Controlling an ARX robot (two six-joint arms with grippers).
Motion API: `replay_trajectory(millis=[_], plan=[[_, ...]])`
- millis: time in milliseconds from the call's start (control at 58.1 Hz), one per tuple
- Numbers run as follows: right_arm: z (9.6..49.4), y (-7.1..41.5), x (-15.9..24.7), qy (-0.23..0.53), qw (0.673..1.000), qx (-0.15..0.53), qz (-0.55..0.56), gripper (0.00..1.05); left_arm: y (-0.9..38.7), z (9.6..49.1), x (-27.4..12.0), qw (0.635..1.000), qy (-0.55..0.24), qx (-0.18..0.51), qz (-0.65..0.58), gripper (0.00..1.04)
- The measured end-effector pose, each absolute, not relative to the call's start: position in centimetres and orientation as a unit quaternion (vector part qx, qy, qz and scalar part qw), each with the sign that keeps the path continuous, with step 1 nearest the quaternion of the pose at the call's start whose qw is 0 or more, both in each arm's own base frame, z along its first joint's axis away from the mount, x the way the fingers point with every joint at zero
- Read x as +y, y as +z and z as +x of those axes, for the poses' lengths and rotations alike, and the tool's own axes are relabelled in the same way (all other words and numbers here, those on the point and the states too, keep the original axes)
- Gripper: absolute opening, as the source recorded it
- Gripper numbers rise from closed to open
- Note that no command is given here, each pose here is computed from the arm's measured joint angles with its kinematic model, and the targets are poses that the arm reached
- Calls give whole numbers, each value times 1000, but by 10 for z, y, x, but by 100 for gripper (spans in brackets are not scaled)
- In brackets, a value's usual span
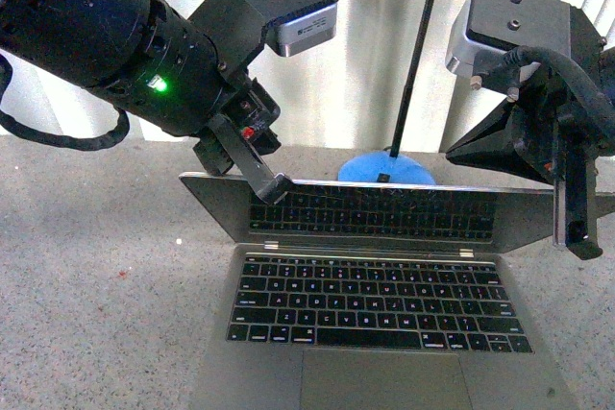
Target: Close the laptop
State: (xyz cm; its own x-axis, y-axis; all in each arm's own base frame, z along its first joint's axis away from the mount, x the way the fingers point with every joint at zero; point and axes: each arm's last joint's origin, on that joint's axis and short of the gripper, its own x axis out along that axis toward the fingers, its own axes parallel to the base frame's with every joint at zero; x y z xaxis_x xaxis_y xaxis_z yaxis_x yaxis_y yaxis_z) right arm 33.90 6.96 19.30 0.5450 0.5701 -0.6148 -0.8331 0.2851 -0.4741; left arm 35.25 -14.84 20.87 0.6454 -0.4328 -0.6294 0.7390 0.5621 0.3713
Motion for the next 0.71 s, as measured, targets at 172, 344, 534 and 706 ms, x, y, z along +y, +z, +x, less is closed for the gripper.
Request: replay_trajectory(millis=[172,344,534,706], plan=[[336,189,70,452,780,170,-398,3,205,350,-148,847,-349,246,316,4],[336,188,70,453,778,170,-400,3,203,349,-149,844,-353,248,317,4],[335,188,70,454,776,171,-404,3,202,348,-150,842,-359,249,317,4],[333,184,70,457,772,174,-405,3,201,346,-150,839,-363,250,320,4]])
